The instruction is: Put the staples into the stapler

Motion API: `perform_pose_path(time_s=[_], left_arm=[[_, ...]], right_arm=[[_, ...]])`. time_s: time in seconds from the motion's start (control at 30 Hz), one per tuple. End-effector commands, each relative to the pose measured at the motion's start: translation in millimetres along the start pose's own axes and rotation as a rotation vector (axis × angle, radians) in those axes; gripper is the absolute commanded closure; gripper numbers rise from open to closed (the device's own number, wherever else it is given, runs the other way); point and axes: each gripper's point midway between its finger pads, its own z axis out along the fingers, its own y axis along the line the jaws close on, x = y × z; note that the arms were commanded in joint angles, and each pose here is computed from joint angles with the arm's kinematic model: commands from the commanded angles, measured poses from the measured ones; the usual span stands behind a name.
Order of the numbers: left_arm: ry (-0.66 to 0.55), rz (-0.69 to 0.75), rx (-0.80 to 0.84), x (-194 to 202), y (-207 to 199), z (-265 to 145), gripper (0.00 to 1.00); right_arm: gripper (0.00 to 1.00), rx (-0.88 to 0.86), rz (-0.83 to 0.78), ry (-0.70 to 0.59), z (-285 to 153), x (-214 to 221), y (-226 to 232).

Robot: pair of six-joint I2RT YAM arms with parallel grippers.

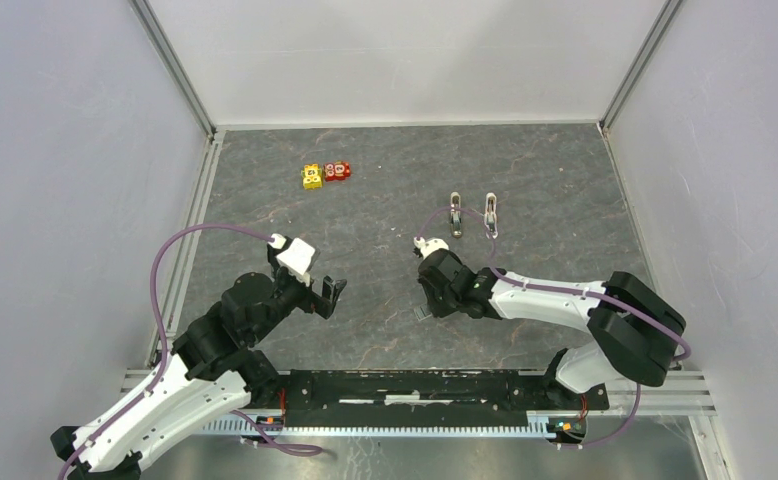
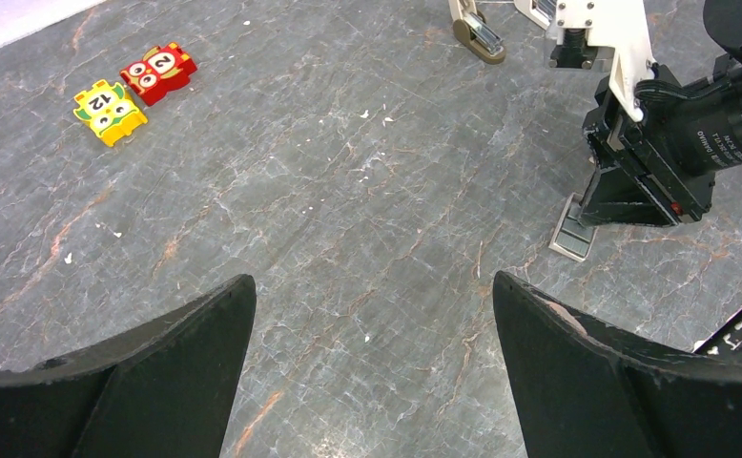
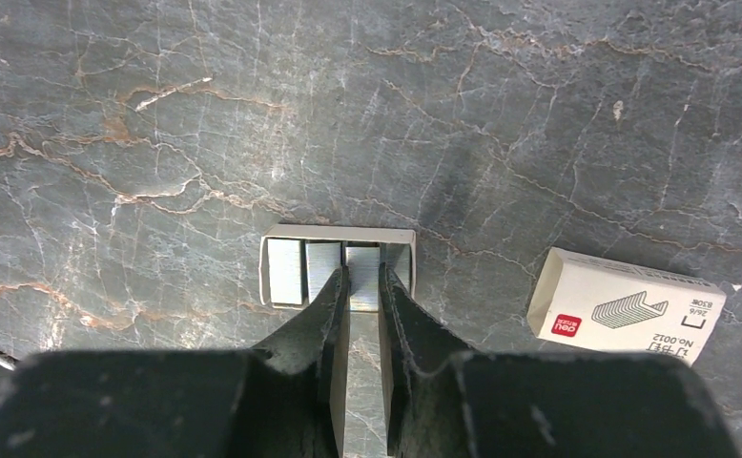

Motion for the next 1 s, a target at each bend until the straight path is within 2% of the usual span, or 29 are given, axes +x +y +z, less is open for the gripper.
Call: perform_pose_path(time_s=[0.0,0.4,0.77,0.97], left_arm=[[-0.050,0.002,-0.013,-17.1,3.9,-3.7,0.00],[-0.047,0.029,-0.015,-16.6,5.2,-3.4,0.00],[-0.051,0.031,-0.018,-17.4,5.8,-4.0,0.00],[-0.054,0.031,-0.021,-17.8,6.7,-5.2,0.00]], right_arm=[[0.81,0.006,0.005,-0.071,-10.4,-24.8,3.9],[0.81,-0.008,0.003,-0.087,-14.4,-32.5,7.9],[0.80,-0.004,-0.008,-0.145,-27.2,-63.9,10.0],[0.75,-0.006,-0.056,-0.092,-17.9,-46.9,7.1]])
